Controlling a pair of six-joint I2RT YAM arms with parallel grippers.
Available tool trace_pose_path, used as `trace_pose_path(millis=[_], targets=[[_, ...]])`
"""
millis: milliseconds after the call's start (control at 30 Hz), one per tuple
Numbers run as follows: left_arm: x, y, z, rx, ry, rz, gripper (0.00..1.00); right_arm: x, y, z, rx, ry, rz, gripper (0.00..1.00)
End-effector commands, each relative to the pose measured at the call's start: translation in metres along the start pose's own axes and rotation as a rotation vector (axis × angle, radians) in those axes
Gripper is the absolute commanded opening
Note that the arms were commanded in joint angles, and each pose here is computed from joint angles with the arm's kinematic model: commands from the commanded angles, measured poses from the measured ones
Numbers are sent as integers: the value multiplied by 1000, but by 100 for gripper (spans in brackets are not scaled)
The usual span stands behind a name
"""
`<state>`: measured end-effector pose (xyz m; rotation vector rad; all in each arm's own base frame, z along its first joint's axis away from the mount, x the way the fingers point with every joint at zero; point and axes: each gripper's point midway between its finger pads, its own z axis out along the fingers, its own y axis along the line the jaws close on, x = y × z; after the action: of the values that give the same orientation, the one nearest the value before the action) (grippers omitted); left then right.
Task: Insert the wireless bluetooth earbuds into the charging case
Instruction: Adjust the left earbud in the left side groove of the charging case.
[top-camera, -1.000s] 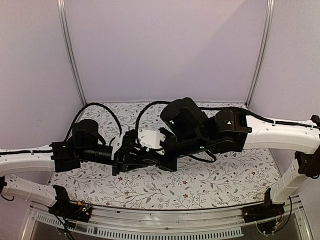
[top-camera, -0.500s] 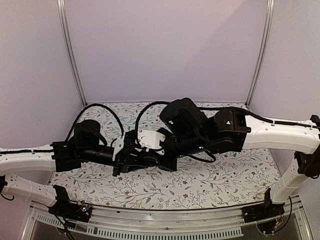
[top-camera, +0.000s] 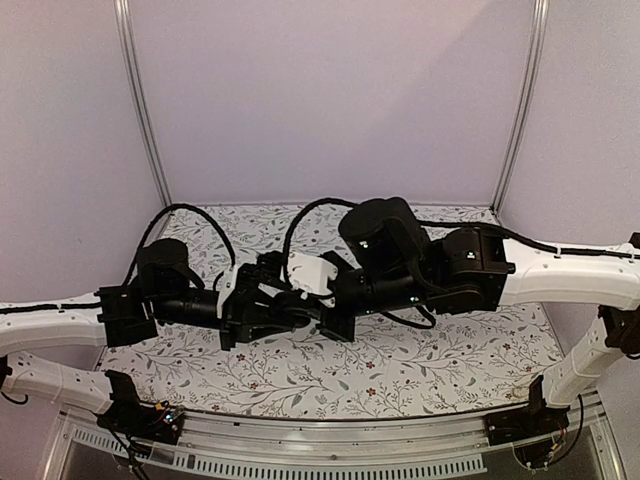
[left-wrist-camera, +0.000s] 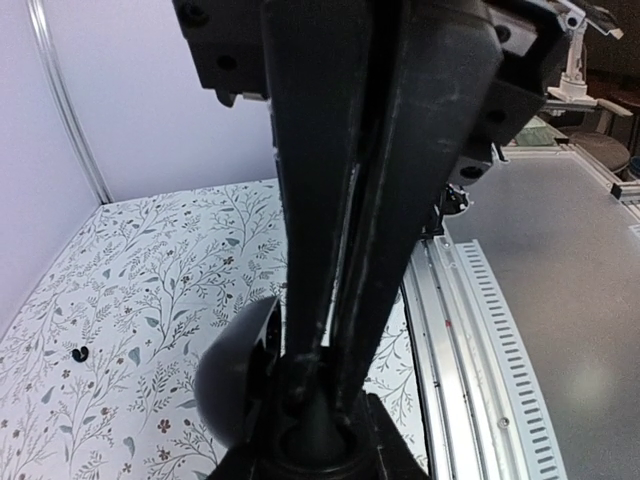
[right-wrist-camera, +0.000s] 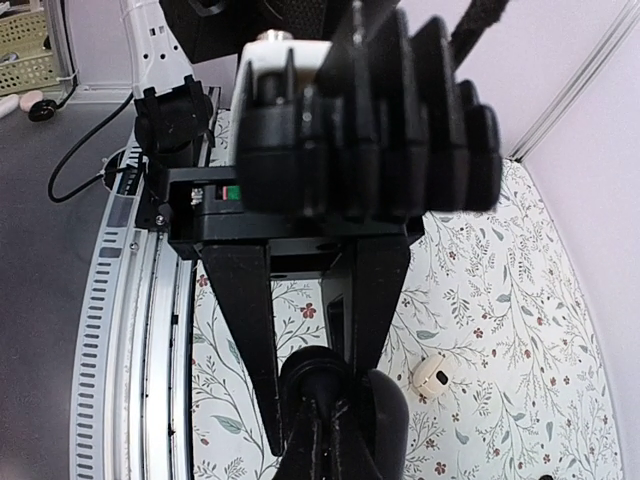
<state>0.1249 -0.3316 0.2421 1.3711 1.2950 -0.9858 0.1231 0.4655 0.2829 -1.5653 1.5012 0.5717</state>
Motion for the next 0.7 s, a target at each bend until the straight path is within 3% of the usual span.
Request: trace_pose_path(millis=[0,667], targets=[[-29,1,-8,0,-112,34,0,-4,-9,-8,40,-47,18,0],[-40,9,-23,-53,-177,29,0,11,18,17,-86,-48,94,0]])
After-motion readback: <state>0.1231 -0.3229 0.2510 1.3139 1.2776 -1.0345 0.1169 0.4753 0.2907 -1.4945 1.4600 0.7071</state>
